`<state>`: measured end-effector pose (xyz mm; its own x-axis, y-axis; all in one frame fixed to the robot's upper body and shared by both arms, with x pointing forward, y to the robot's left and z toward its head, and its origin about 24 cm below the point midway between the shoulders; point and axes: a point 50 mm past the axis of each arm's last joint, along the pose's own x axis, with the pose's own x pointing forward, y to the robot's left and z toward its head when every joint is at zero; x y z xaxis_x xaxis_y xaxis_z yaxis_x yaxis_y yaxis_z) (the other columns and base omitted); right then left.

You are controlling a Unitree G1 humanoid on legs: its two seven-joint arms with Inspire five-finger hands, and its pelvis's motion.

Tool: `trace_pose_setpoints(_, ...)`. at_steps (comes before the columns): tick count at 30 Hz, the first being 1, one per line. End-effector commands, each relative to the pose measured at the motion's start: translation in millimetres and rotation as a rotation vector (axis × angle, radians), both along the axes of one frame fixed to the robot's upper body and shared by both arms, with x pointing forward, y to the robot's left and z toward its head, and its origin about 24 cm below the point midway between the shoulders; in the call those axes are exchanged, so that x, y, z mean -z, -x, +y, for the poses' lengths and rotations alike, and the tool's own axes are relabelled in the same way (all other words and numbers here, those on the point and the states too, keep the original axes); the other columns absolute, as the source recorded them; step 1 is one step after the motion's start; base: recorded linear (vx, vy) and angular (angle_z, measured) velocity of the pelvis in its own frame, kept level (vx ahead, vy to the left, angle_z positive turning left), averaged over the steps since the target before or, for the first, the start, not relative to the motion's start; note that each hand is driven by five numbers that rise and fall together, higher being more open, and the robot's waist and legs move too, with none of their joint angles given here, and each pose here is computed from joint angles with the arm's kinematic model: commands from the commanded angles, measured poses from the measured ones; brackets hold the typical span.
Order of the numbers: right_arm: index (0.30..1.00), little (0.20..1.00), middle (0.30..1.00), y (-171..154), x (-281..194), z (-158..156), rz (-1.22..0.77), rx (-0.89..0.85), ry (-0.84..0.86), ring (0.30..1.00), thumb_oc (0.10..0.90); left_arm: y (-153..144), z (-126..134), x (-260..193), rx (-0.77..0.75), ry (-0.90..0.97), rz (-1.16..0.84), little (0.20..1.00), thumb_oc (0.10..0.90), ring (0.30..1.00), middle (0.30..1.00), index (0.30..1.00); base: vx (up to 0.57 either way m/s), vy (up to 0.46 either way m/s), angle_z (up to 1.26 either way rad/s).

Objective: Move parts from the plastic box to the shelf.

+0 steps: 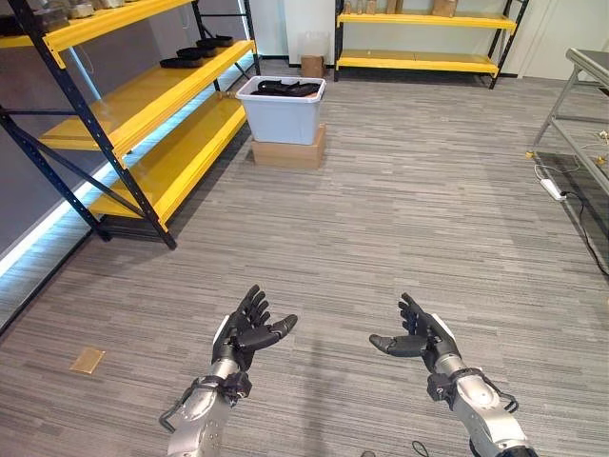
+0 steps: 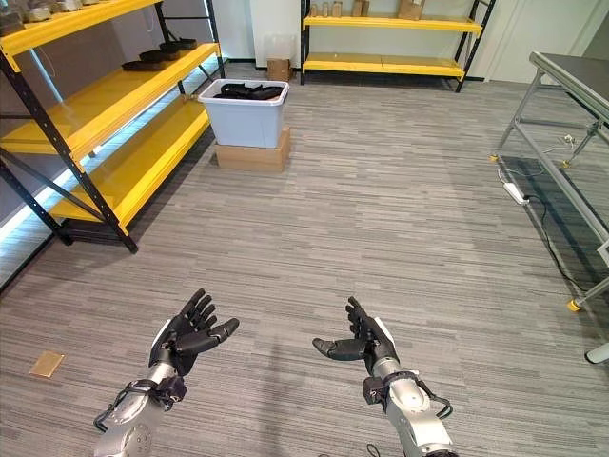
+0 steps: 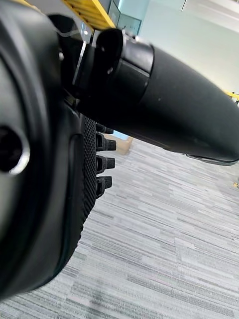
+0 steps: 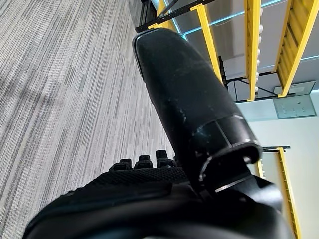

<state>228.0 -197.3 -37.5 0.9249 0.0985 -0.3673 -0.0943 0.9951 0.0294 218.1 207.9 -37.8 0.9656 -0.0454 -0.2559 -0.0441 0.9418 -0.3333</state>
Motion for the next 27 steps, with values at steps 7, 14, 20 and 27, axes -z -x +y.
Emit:
trace_pose_setpoints(7, 1.000, 1.000, 1.000, -31, -43, 11, -0.241, -0.035, -0.043, 1.000, 0.900, -28, 10, -33, -0.039, -0.046, -0.170, 1.000, 0.900, 1.000, 1.000, 1.000, 0.00, 0.000, 0.00)
trace_pose_setpoints(14, 1.000, 1.000, 1.000, -30, -45, 9, -0.248, -0.024, -0.043, 1.000, 0.900, -28, 4, -33, 0.036, 0.026, -0.169, 1.000, 0.900, 1.000, 1.000, 1.000, 0.00, 0.008, 0.00)
trace_pose_setpoints(20, 1.000, 1.000, 1.000, -32, -50, 11, -0.277, -0.057, -0.019, 1.000, 0.900, -28, 1, -34, 0.047, 0.033, -0.170, 1.000, 0.900, 1.000, 1.000, 1.000, 0.01, 0.085, 0.01)
trace_pose_setpoints(27, 1.000, 1.000, 1.000, -33, -49, 16, -0.262, -0.083, -0.045, 1.000, 0.900, -30, -3, -30, 0.095, 0.041, -0.131, 1.000, 0.900, 1.000, 1.000, 1.000, 0.02, 0.157, 0.00)
